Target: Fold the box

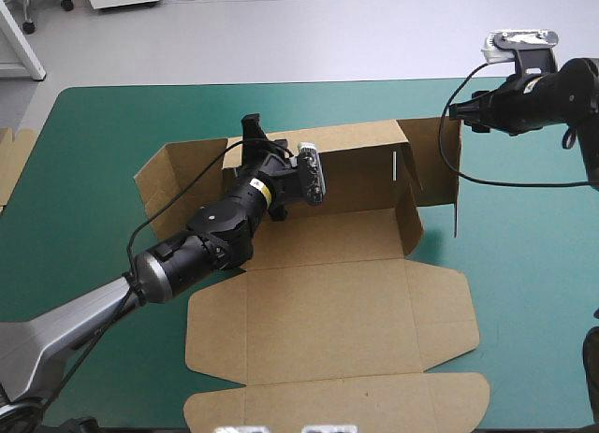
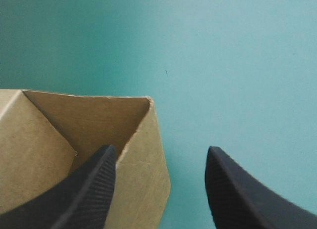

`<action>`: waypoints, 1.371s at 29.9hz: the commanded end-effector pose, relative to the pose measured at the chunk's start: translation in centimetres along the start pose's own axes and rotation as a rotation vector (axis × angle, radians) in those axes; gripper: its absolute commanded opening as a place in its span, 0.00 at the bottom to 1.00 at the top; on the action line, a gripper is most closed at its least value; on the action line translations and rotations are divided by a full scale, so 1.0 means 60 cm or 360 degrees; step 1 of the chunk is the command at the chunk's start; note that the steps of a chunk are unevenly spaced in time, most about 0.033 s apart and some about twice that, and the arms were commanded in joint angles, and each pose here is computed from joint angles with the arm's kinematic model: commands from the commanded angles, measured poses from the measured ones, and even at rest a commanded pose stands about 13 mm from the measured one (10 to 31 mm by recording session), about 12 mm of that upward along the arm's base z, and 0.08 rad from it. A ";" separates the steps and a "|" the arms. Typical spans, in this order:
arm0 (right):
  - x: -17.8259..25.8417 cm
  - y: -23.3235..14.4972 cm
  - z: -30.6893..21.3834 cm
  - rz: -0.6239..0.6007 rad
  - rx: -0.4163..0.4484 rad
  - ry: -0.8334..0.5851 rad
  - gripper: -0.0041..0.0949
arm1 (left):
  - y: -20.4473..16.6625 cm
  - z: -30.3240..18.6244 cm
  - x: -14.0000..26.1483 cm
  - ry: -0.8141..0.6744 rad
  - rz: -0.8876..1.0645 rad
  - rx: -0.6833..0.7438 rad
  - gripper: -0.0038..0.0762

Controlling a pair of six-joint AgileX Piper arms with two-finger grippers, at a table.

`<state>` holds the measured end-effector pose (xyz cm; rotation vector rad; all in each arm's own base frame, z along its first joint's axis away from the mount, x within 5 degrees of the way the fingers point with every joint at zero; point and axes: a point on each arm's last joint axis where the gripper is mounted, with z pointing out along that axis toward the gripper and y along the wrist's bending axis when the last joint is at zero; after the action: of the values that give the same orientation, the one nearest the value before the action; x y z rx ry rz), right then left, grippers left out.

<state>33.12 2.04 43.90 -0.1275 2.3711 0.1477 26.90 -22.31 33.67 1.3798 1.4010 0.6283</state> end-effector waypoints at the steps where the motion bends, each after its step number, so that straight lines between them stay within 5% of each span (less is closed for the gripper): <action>1: -0.022 -0.023 -0.019 0.0094 -0.0051 -0.0197 0.55 | 0.028 -0.023 -0.001 -0.0034 -0.0117 -0.0164 0.03; 6: -0.026 -0.052 0.010 0.0225 -0.0240 -0.0193 0.56 | -0.014 -0.014 0.016 -0.0028 0.0020 -0.0147 0.03; 30: -0.055 -0.089 0.132 0.0173 -0.0248 0.0056 0.49 | -0.039 -0.001 0.006 -0.0165 0.0240 -0.0103 0.03; 41: -0.044 -0.041 0.171 0.0060 -0.0426 0.0208 0.40 | -0.043 0.004 0.007 -0.0142 0.0247 -0.0098 0.03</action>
<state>43.75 -0.07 34.78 -0.1523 2.5686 0.4748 26.45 -22.64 29.08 1.5216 1.2387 0.6832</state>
